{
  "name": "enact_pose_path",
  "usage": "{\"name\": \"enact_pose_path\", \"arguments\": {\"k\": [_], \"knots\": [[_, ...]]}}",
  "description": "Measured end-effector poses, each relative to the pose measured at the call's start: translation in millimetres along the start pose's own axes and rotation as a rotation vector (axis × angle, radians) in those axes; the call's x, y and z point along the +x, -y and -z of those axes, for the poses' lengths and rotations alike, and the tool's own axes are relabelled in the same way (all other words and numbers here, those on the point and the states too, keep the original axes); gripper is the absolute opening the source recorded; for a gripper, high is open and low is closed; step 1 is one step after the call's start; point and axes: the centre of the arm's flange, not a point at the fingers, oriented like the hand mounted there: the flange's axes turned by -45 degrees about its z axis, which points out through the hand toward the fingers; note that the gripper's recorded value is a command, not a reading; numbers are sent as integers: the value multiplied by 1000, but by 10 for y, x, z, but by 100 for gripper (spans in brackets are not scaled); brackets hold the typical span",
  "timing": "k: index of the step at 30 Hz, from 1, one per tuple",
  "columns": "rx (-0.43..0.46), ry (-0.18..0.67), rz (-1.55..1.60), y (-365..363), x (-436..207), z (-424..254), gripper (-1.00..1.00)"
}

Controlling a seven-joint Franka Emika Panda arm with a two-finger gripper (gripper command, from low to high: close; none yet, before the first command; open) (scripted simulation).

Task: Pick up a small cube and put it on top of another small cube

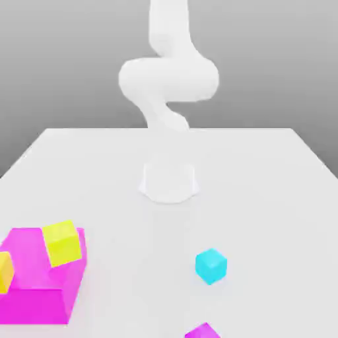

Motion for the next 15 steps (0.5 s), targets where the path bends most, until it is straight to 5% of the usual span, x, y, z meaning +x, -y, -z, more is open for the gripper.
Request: {"name": "enact_pose_path", "arguments": {"k": [8, 15], "knots": [[77, 282, 209, 416, -886, -1864, 0], [160, 537, 411, 762, -2301, -2966, 0]]}}
